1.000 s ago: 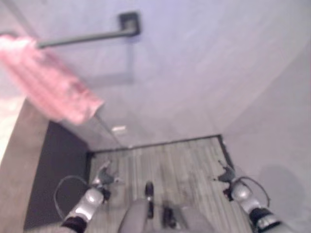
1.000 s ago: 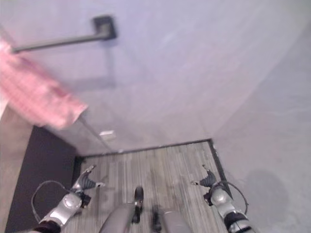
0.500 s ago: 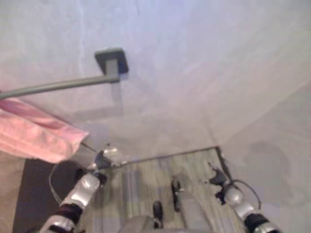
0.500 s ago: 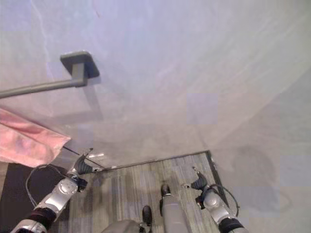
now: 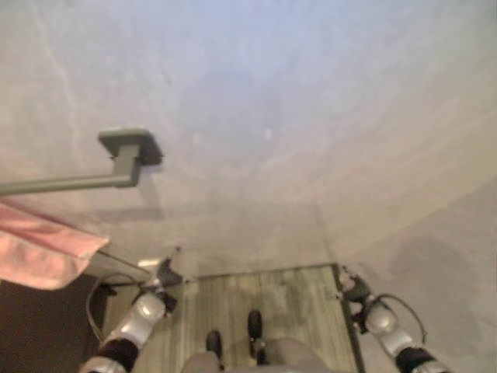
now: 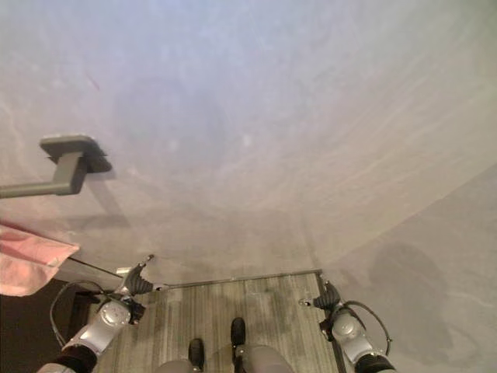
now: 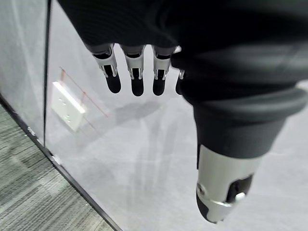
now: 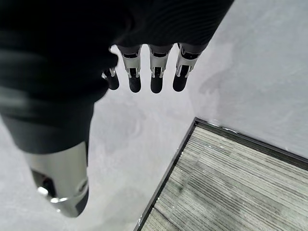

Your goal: Put brush and paste in cup on sink, flatten towel.

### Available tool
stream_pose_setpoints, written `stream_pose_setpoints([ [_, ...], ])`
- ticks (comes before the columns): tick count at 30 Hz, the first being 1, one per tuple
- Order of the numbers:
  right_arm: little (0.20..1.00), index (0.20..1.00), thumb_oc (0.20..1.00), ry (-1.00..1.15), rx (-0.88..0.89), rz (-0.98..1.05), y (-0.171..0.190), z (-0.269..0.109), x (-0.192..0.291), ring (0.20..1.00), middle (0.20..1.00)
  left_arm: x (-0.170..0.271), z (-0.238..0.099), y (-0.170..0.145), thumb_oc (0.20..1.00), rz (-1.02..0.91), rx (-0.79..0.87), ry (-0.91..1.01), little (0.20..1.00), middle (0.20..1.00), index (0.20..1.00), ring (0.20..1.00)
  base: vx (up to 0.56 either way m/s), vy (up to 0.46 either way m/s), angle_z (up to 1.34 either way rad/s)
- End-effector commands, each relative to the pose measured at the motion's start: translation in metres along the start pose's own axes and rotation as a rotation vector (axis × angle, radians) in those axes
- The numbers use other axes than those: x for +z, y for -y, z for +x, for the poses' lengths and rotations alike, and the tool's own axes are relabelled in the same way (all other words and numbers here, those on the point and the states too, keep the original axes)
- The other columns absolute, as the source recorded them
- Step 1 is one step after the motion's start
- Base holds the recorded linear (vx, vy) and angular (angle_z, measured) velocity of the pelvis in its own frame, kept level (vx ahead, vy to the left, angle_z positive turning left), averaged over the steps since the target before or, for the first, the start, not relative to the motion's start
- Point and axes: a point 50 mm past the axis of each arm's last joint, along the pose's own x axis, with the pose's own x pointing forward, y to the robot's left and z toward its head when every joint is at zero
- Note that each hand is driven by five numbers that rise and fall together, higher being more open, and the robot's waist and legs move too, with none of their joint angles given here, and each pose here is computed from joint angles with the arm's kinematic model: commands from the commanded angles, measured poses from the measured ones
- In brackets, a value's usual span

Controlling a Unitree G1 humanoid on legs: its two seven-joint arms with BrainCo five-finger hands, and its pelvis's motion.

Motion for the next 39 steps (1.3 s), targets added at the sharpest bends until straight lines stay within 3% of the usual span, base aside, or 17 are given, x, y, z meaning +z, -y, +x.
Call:
stream_pose_setpoints([
  [1,1.0,1.0,1.0,-0.01,-0.036,0.005,0.009,-0.002,-0.008,1.0,1.0,0.0,0.001,-0.009,1.0,0.018,0.041,0.02,1.0,1.0,1.0,1.0,0.04,-0.084,0.14],
  [10,1.0,1.0,1.0,0.017,-0.037,-0.025,0.012,0.004,0.001,1.0,1.0,0.002,0.005,-0.01,1.0,0.049,0.038,0.023,1.0,1.0,1.0,1.0,0.01,-0.024,0.14],
  [14,1.0,1.0,1.0,-0.01,-0.121,0.033,0.027,0.003,-0.005,1.0,1.0,0.012,0.01,-0.015,1.0,0.073,0.053,0.059,1.0,1.0,1.0,1.0,0.01,0.149,0.33],
  [23,1.0,1.0,1.0,-0.011,-0.159,0.096,0.034,0.004,-0.001,1.0,1.0,0.025,0.001,-0.037,1.0,0.096,0.075,0.171,1.0,1.0,1.0,1.0,-0.02,0.514,-0.16],
  [28,1.0,1.0,1.0,0.072,-0.11,0.093,0.021,0.007,0.021,1.0,1.0,0.015,-0.015,-0.059,1.0,0.073,0.145,0.176,1.0,1.0,1.0,1.0,-0.04,0.319,-0.63],
  [39,1.0,1.0,1.0,0.064,-0.007,0.033,0.004,-0.002,0.008,1.0,1.0,0.008,-0.027,-0.059,1.0,0.059,0.127,0.167,1.0,1.0,1.0,1.0,0.02,-0.1,-0.24],
])
